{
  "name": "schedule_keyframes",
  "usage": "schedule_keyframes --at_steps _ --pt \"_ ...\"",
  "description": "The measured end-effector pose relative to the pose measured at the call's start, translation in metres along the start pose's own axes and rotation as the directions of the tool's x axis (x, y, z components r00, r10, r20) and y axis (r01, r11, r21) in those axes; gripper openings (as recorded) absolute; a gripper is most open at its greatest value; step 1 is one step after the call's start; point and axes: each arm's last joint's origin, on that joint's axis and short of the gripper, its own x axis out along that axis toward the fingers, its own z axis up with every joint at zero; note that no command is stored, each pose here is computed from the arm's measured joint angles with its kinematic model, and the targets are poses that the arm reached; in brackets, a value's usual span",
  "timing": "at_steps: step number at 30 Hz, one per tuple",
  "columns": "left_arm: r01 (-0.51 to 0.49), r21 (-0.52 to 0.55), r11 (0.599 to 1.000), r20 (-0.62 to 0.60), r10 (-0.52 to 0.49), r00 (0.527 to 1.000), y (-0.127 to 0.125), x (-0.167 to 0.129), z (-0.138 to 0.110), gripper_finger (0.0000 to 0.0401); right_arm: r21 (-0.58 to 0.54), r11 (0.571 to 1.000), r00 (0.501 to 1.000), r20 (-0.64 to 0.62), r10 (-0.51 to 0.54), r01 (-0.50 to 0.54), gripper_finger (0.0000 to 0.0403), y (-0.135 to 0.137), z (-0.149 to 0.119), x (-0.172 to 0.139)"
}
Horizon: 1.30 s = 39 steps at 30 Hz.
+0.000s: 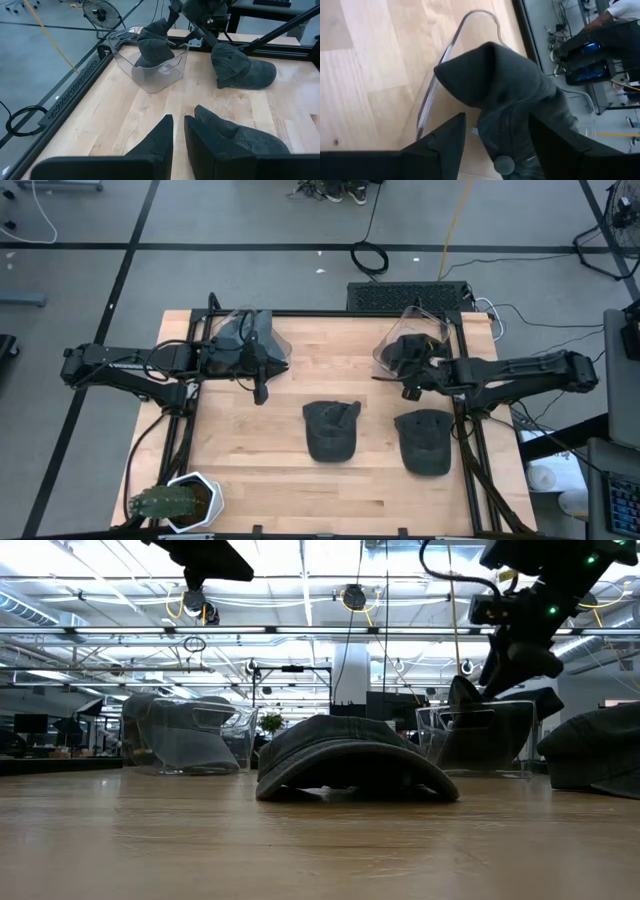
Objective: Pick & Place hat
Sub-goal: Put the left black cap into the right transparent bin
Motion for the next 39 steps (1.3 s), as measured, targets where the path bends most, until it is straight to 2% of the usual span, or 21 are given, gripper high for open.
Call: schedule_keyframes --at_steps 8,13,19,23,31,35,39 --pt "0.0 0.0 1.0 0.0 0.0 1.0 0.0 0.0 0.0 0.0058 -0.06 0.998 1.0 -0.019 0.017 -0.018 0.0207 0.012 0.002 0.004" --pt "0.0 0.0 1.0 0.0 0.0 1.0 0.0 0.0 0.0 0.0058 -0.057 0.998 0.996 -0.082 -0.042 0.037 0.0208 0.012 0.002 0.015" --pt "0.0 0.0 1.0 0.0 0.0 1.0 0.0 0.0 0.0 0.0058 -0.071 0.996 0.985 -0.162 -0.057 0.046 0.0208 0.013 0.002 0.032" --pt "0.001 0.0 1.0 0.0 -0.001 1.0 0.0 0.0 0.0 0.0058 -0.088 0.987 0.974 -0.172 -0.148 0.135 0.0208 0.012 0.003 0.036" --pt "0.001 0.0 1.0 0.0 -0.001 1.0 0.0 0.0 0.0 0.0058 -0.1 0.935 0.925 -0.143 -0.352 0.341 0.0203 0.006 0.004 0.034" --pt "0.001 0.0 1.0 0.0 -0.001 1.0 0.0 0.0 0.0 0.0058 -0.084 0.934 0.924 -0.136 -0.356 0.348 0.0163 0.006 0.005 0.034" --pt "0.001 0.0 1.0 0.0 -0.001 1.0 0.0 0.0 0.0 0.0058 -0.072 0.946 0.936 -0.135 -0.324 0.317 0.007 0.007 0.006 0.035"
